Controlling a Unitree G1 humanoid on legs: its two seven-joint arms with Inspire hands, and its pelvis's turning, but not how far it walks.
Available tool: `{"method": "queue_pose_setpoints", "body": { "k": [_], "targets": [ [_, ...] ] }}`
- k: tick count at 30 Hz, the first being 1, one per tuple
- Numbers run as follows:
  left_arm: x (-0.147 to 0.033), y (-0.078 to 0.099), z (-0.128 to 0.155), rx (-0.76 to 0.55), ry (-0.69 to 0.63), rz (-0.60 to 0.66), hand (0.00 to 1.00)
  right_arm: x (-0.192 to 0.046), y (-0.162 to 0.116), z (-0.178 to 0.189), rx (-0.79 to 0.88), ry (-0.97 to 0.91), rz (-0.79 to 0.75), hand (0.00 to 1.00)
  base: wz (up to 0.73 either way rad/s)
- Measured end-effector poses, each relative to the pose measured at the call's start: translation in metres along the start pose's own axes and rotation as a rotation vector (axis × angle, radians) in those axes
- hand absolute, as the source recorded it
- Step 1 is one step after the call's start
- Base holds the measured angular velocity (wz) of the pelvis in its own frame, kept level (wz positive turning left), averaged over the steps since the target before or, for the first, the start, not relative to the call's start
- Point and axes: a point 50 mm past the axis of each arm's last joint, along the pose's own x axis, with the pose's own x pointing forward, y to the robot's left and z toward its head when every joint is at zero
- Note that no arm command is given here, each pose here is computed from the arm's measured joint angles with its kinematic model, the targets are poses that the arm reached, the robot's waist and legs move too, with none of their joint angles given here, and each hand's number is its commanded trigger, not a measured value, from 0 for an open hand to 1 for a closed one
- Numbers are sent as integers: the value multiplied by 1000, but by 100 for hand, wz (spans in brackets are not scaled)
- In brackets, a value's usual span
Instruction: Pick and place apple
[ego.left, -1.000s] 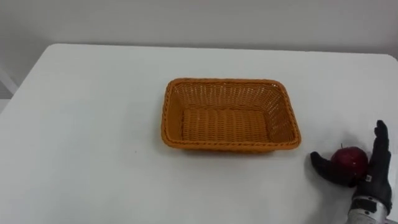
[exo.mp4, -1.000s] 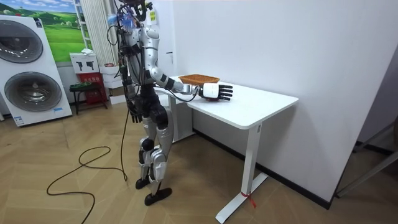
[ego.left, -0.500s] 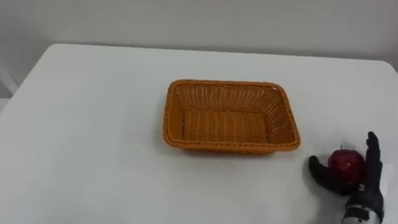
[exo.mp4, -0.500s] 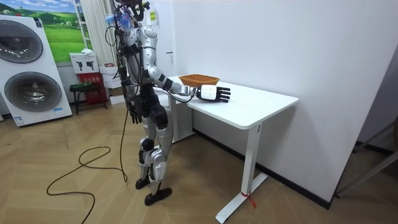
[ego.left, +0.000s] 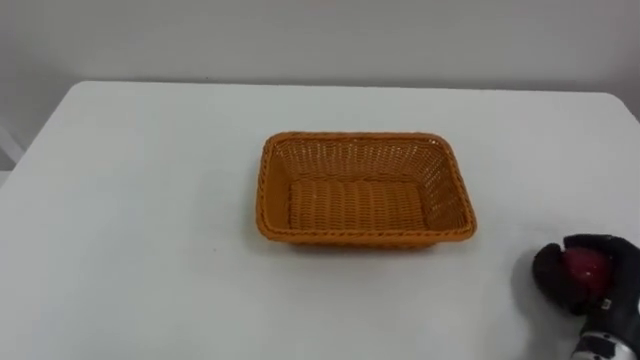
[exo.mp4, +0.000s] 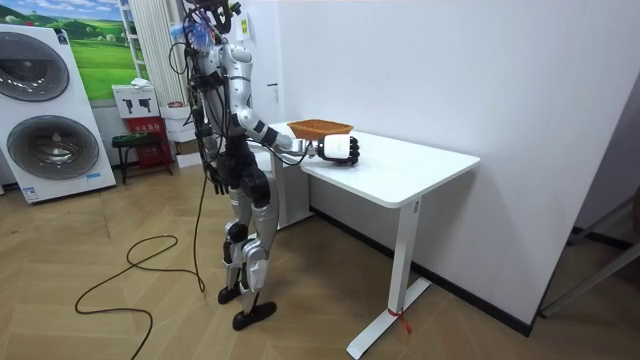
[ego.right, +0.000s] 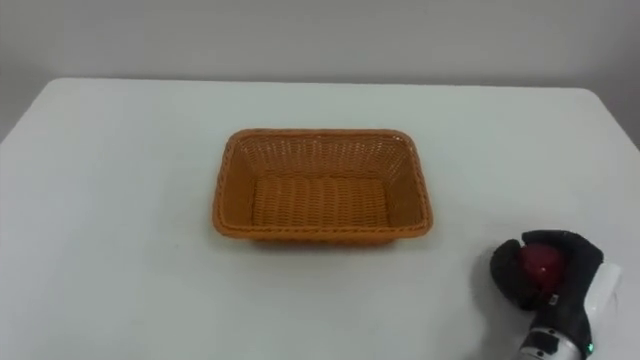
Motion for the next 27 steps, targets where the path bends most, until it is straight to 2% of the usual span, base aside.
{"method": "queue_pose_setpoints", "body": {
  "k": [12, 17, 27],
  "targets": [
    [0, -1, 0, 1, -1, -2, 0, 0, 8, 14, 31, -31, 10, 100, -1],
    [0, -4, 0, 23, 3, -32, 0, -2, 17, 44, 104, -126, 59, 100, 0],
    [-1, -5, -2, 22, 8, -42, 0, 1, 13, 105, 284, -328, 39, 100, 5]
  ]
}}
